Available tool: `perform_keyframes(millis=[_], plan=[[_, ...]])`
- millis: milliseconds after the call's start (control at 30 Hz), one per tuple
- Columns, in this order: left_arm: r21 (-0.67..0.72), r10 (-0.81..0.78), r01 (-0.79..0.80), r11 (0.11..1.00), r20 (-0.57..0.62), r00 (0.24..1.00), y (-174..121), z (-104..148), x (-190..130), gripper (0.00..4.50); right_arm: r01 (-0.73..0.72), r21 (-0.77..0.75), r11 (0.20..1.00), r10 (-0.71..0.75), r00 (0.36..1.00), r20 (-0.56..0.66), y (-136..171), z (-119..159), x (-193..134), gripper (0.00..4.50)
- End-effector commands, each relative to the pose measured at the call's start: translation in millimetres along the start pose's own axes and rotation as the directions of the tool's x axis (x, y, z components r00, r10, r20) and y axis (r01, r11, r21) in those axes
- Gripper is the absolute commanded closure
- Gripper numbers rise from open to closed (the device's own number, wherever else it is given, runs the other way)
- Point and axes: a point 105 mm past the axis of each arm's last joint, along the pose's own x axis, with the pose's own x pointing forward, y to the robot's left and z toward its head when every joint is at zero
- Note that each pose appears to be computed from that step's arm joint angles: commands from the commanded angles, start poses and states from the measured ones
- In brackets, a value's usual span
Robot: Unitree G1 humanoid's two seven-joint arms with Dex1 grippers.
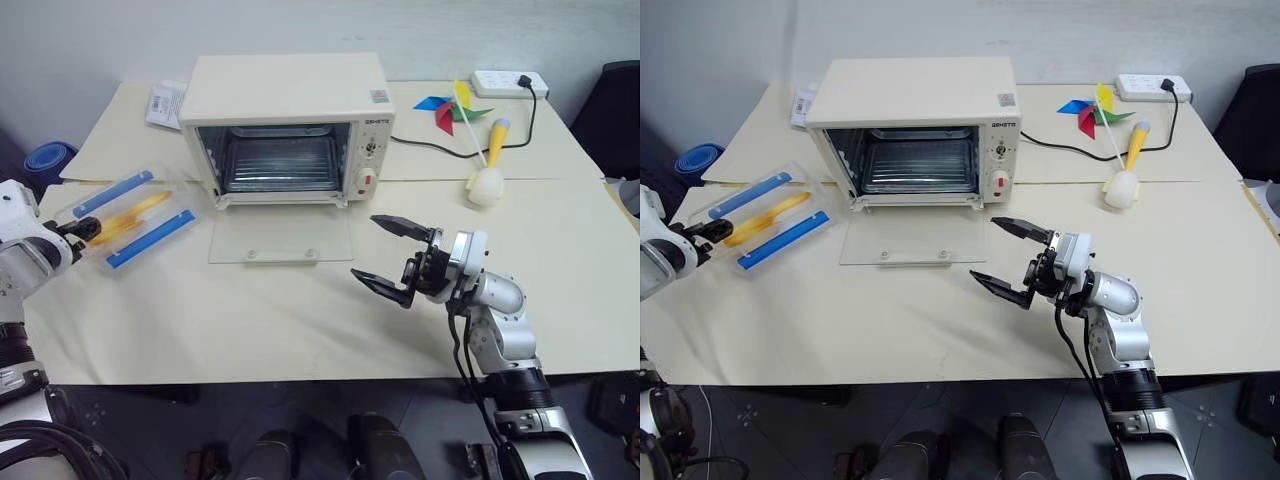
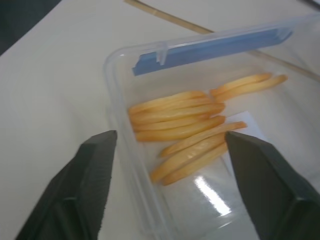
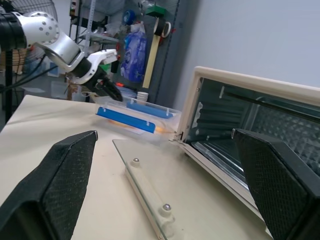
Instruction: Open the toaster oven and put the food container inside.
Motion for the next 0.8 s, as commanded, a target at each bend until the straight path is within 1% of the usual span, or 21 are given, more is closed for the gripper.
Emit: perform_keyframes(millis=[33, 267, 300, 567, 667, 733, 800], plan=[[-0.019, 0.030, -0.031, 0.999, -0.015, 0.999, 7, -2, 3, 2.12, 0.013, -0.045, 0.999, -0.012, 0.999, 0.036, -1, 12, 3, 0.00], [0.008, 0.009, -0.009, 1.000, -0.008, 1.000, 2, 3, 7, 4.22, 0.019, -0.040, 0.999, -0.018, 0.999, 0.035, -2, 10, 5, 0.00], [0.010, -0.002, 0.002, 1.000, -0.007, 1.000, 1, 4, 7, 4.44, 0.020, -0.040, 0.999, -0.018, 0.999, 0.035, -2, 10, 6, 0.00], [0.013, 0.018, -0.018, 1.000, 0.001, 1.000, 6, 8, 6, 4.45, 0.025, -0.030, 0.999, -0.024, 0.999, 0.030, -2, 7, 6, 0.00], [0.015, -0.009, 0.009, 1.000, 0.021, 1.000, 6, 23, -1, 4.45, 0.026, -0.028, 0.999, -0.025, 0.999, 0.025, -2, 7, 5, 0.00], [0.083, -0.089, 0.087, 0.993, 0.020, 0.996, -3, 40, -16, 4.45, 0.030, -0.030, 0.999, -0.030, 0.999, 0.013, -3, 7, 1, 0.00], [0.174, -0.139, 0.137, 0.975, 0.000, 0.990, -10, 50, -29, 4.45, 0.035, -0.035, 0.999, -0.035, 0.999, -0.002, -4, 8, -4, 0.00]])
